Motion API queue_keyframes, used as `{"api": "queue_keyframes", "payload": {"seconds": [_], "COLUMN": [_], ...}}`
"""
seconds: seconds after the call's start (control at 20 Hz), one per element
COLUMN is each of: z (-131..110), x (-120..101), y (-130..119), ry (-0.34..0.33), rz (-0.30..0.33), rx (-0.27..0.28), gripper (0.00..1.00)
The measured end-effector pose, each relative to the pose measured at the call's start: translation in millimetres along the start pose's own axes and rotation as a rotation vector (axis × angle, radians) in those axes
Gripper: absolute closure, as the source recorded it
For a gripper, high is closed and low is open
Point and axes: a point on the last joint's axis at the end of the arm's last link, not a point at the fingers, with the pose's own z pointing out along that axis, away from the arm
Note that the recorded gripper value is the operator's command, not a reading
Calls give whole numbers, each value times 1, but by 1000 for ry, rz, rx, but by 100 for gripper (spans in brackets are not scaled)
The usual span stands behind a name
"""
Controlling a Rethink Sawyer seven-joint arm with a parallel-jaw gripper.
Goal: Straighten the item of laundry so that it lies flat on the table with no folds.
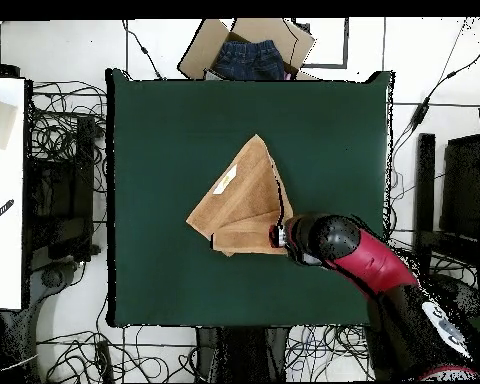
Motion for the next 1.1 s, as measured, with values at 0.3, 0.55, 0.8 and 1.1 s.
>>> {"api": "queue_keyframes", "payload": {"seconds": [0.3, 0.55, 0.8, 1.1], "z": [1, -20, -37, -49], "x": [3, -8, -23, -41], "y": [-5, -10, -14, -23], "ry": [82, 179, 210, 189], "rz": [-16, -53, -80, -100], "rx": [-61, -113, -118, -95], "gripper": [100, 100, 100, 100]}}
